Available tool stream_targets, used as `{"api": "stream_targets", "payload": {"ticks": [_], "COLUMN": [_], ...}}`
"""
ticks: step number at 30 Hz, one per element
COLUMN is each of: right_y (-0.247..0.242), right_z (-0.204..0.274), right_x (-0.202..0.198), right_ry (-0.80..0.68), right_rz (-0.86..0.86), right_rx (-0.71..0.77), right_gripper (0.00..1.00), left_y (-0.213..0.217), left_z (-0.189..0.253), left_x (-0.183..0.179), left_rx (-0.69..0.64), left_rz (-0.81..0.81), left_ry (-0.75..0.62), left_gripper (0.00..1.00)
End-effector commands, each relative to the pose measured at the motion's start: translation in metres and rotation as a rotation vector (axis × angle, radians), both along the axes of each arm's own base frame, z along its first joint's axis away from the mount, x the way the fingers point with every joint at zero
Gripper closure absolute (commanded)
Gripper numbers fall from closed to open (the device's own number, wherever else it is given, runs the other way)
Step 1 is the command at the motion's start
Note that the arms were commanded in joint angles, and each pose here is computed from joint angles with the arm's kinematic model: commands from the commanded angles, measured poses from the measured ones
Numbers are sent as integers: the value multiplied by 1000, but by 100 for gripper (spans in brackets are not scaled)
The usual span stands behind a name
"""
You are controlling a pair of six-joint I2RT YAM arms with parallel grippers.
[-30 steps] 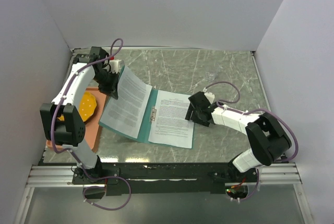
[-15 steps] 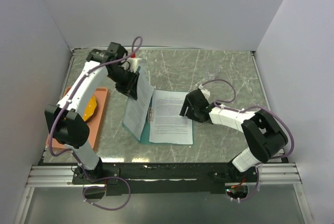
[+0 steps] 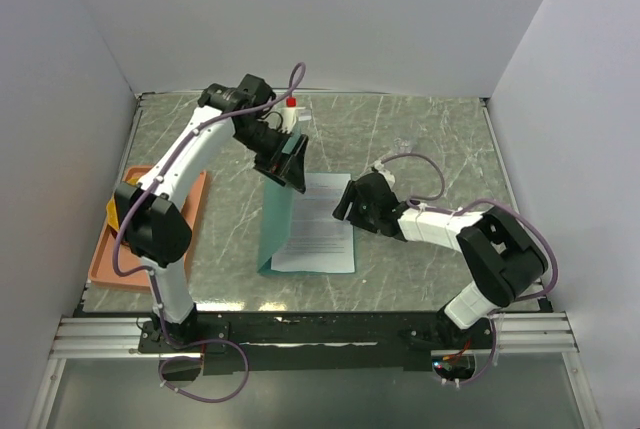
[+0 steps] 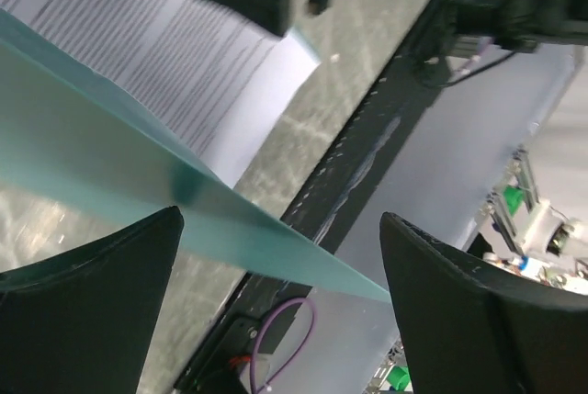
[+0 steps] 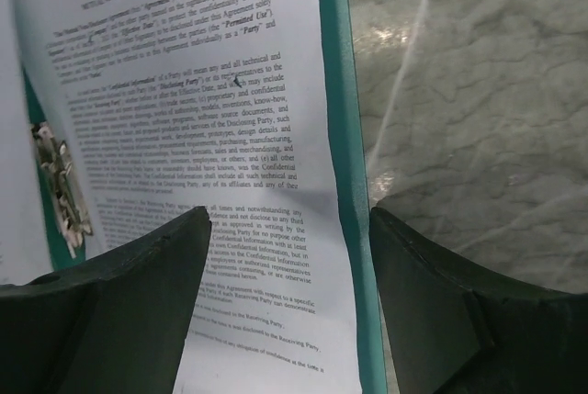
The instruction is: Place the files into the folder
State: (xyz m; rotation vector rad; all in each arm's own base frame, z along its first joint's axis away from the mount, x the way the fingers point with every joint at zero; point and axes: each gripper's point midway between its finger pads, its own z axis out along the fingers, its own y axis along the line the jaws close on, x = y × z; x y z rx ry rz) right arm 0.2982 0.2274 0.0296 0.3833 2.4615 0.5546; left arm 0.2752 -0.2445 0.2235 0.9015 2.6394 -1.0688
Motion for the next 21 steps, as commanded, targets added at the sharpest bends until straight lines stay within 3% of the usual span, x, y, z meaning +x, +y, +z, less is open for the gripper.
{"api": "stream_targets", "payload": {"ticks": [1,14,18,21], "right_y": [-2,-57,-87,-100], "right_z": [-20,3,35,54], "right_x": [-31,-43,-53,-59], "right_ry": [92,53,-29,-85], "right_rz": [17,-127,-218,-240], "right_rx": [9,-104,-123,-124], "right_gripper": [22,20,19,19], "left_y": [-25,-77,-90,-90], "left_z": [25,9,12,22], "left_x": [-6,-32,-20,-2], "left_rx": [-147,-282,-292,-256], "left_rz": [-86,-228,-214,-171], "left_ry": [18,92,38,-92], "left_gripper": [4,4,4,4]}}
